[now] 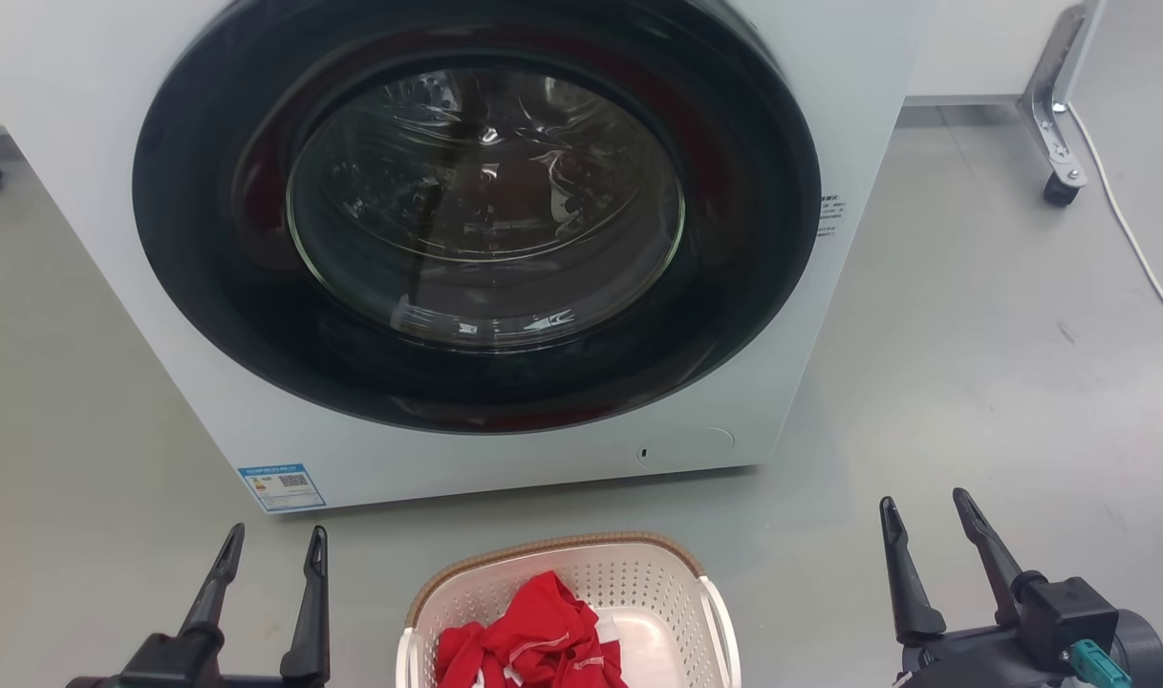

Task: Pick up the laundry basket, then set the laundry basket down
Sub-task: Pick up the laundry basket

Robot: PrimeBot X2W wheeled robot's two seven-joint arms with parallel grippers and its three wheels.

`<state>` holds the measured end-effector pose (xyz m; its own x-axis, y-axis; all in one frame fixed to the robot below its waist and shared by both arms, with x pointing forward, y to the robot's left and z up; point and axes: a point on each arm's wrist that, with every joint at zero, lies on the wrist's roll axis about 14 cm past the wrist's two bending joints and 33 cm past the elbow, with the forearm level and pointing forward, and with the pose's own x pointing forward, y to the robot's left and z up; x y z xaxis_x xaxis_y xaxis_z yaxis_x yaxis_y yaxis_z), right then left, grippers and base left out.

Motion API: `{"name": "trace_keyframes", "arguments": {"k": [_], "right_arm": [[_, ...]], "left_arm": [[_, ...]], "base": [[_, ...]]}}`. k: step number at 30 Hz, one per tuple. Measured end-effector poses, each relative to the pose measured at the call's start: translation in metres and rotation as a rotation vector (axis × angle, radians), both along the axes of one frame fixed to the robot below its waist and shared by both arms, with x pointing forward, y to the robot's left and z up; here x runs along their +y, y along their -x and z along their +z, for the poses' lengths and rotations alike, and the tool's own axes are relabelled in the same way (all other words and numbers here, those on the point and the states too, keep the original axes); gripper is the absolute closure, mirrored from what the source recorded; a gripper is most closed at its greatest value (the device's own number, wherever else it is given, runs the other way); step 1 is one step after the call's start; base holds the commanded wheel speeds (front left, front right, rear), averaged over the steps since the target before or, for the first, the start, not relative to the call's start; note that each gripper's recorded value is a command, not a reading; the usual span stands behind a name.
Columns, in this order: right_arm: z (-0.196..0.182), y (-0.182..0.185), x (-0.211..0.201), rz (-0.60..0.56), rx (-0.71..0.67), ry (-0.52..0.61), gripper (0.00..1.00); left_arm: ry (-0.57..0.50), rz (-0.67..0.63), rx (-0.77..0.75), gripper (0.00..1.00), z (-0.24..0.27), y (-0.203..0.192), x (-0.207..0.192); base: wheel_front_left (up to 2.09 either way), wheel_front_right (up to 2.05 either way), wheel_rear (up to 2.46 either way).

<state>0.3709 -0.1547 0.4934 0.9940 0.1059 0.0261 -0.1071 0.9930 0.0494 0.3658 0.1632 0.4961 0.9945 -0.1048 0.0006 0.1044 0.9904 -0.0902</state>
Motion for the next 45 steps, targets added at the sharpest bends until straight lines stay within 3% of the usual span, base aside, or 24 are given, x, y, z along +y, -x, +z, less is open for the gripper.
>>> {"name": "trace_keyframes", "arguments": {"k": [16,25,45], "right_arm": [[-0.024,-0.031,0.007,0.027,0.088,0.000,0.00],[-0.068,-0.053,0.010,0.039,0.221,0.000,0.00],[-0.179,-0.098,0.032,0.100,0.498,-0.004,0.00]], "left_arm": [[0.005,-0.022,0.114,0.00,-0.031,-0.023,-0.007],[0.037,-0.081,0.225,0.00,-0.066,-0.055,-0.023],[0.091,-0.157,0.715,0.00,-0.218,-0.077,-0.033]], "base": [[0.00,0.00,0.00],[0.00,0.00,0.00],[0.00,0.00,0.00]]}}
